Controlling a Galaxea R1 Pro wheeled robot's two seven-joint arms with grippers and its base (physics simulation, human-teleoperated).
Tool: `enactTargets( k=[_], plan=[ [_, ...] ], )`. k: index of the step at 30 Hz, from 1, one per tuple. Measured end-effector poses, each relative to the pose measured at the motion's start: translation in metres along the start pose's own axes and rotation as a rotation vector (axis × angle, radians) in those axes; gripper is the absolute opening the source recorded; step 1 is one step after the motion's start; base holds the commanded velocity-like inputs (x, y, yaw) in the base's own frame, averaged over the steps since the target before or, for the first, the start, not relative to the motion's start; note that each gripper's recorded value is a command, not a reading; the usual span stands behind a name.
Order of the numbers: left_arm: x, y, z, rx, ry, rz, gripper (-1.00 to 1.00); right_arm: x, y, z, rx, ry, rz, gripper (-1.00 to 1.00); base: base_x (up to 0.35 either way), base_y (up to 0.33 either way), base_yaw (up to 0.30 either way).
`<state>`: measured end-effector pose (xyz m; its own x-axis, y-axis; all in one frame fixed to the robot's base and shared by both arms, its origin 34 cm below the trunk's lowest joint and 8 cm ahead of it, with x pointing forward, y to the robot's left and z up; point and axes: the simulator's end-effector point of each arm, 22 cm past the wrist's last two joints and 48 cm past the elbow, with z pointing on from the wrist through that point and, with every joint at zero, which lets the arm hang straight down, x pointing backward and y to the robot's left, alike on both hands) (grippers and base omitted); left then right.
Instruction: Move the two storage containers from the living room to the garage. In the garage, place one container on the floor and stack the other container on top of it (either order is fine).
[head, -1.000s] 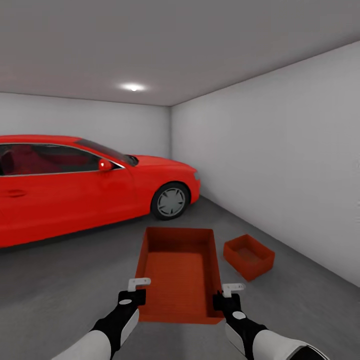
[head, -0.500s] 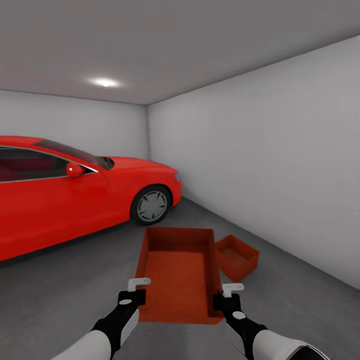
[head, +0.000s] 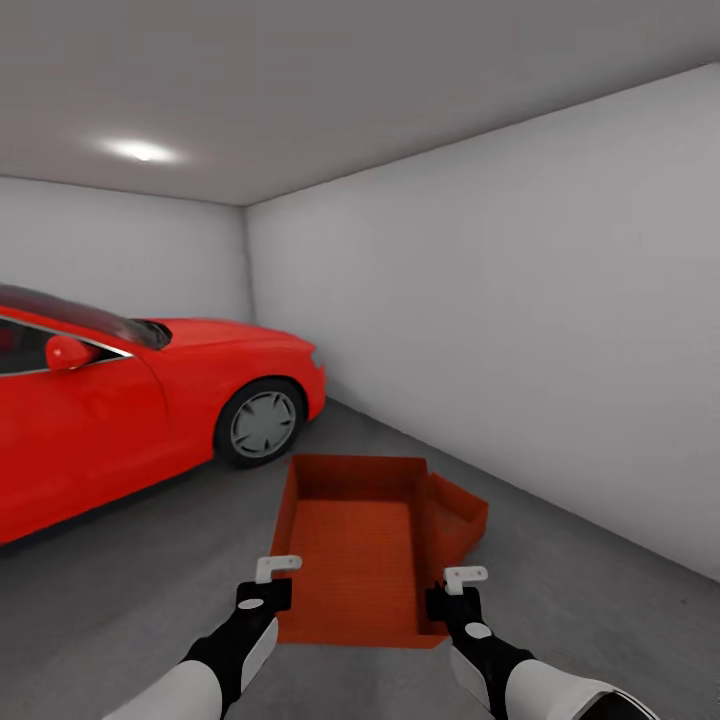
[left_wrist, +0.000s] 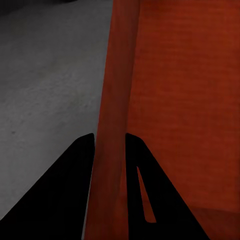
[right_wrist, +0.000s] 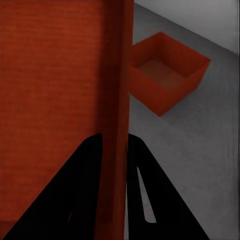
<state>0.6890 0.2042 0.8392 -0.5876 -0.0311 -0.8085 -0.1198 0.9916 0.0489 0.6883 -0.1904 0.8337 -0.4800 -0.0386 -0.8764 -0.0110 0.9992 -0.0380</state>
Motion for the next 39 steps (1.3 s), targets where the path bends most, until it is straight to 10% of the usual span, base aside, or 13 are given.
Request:
enactTargets(
  k=[17, 39],
  plan=[
    [-0.0001, 0.0001, 0.0, 0.0, 0.0, 0.0, -1.0, -0.0001, 0.0001, 0.0, 0.0, 0.0, 0.0, -1.0, 0.322, 0.143, -0.271],
    [0.0005, 0.0003, 0.0001, 0.0, 0.001, -0.001, -1.0, 0.0003, 0.0003, 0.0, -0.001, 0.002, -0.001, -1.0, 0.321, 0.16, -0.012]
  ],
)
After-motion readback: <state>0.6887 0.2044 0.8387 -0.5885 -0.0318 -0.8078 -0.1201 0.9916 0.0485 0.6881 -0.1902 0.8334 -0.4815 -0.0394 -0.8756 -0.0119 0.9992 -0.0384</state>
